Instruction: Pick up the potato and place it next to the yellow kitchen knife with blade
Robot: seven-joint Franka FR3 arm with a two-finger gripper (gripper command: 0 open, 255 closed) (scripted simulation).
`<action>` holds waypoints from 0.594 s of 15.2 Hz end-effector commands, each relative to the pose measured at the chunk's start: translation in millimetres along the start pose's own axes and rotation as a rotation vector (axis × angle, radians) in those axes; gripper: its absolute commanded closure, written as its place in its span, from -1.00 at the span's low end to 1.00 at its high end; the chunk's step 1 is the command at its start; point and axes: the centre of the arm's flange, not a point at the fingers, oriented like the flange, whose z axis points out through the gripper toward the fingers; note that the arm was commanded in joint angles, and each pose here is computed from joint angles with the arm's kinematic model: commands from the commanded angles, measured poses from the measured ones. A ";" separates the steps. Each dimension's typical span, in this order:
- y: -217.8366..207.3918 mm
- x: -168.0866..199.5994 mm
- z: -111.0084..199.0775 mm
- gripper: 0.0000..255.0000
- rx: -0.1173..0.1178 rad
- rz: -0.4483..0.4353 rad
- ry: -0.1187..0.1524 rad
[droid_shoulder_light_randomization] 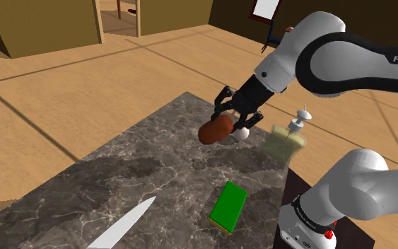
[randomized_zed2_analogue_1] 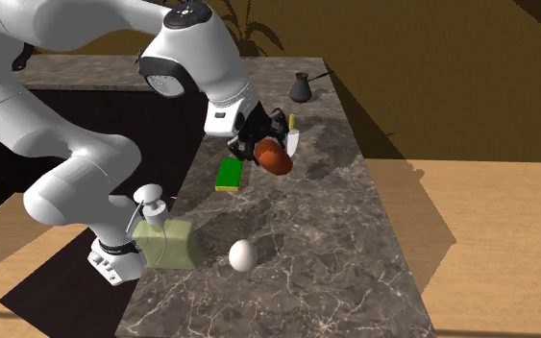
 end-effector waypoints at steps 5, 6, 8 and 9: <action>-20.2 -74.3 18.9 1.00 0.000 0.003 0.000; -23.6 -86.7 21.9 1.00 0.000 0.003 0.000; -30.5 -111.4 28.1 1.00 0.000 0.003 0.000; -33.9 -123.8 31.2 1.00 0.000 0.003 0.000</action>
